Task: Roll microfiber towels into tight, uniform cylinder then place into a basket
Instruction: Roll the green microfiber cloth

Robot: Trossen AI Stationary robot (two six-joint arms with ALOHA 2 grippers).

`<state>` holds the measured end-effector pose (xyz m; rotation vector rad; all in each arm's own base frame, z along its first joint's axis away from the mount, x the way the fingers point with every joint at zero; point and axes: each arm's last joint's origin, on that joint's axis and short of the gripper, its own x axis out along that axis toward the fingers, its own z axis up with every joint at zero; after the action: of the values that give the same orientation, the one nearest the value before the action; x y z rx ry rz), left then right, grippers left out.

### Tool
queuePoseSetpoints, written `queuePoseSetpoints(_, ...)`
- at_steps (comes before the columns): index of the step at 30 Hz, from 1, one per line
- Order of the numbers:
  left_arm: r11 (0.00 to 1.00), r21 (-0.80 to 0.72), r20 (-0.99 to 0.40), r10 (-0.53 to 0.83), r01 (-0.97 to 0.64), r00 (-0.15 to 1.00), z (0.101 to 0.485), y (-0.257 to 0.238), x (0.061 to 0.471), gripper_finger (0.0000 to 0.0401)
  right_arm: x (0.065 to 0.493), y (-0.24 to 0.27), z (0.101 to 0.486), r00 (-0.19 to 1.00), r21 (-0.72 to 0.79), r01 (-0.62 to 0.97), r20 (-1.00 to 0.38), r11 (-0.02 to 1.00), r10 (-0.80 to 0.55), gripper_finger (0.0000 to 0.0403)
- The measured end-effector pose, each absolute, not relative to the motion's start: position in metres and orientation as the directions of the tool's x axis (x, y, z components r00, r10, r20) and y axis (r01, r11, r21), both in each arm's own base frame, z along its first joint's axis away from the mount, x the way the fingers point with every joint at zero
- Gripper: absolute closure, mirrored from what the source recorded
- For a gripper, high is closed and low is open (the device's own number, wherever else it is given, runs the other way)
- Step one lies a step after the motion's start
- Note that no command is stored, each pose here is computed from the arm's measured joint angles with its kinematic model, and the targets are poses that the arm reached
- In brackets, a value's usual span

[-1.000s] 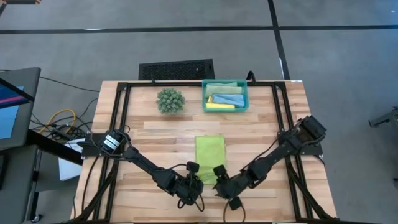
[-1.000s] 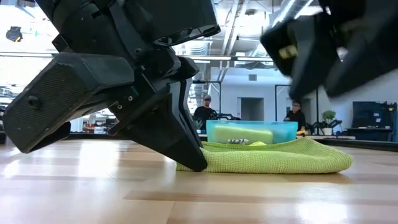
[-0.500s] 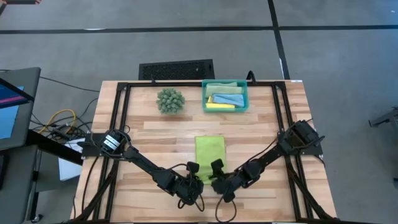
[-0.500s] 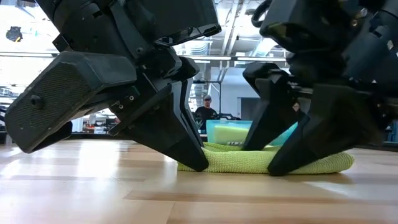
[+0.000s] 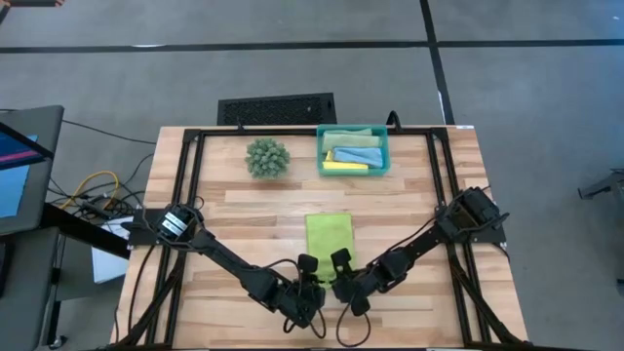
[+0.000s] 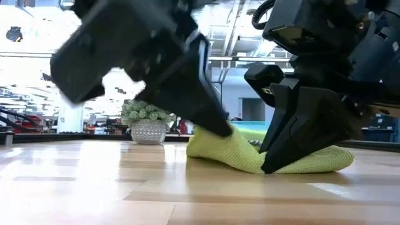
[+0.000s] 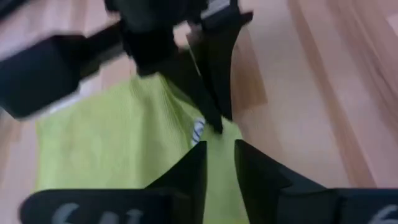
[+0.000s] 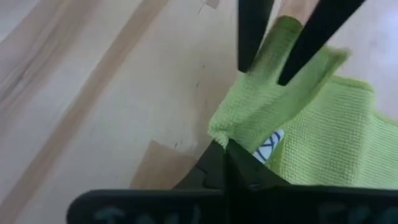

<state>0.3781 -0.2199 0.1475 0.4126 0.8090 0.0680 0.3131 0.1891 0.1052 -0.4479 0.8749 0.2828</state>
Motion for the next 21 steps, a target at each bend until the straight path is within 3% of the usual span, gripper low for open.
queuePoseSetpoints(5, 0.901, 0.427, -0.666, 0.254, 0.080, 0.702, 0.150, -0.217, 0.380, 0.0300, 0.312, 0.190, 0.108, 0.594, -0.212, -0.431, -0.798, 0.877, 0.099, 0.0373)
queuePoseSetpoints(11, 0.916, 0.391, -0.699, 0.234, 0.088, 0.675, 0.138, -0.205, 0.381, 0.0294, 0.308, 0.193, 0.115, 0.552, -0.118, -0.489, -0.809, 0.864, 0.201, 0.0390)
queuePoseSetpoints(21, 0.947, 0.269, -0.739, 0.086, 0.175, 0.668, 0.117, -0.195, 0.376, 0.0294, 0.303, 0.199, 0.125, 0.511, -0.016, -0.538, -0.801, 0.843, 0.311, 0.0381)
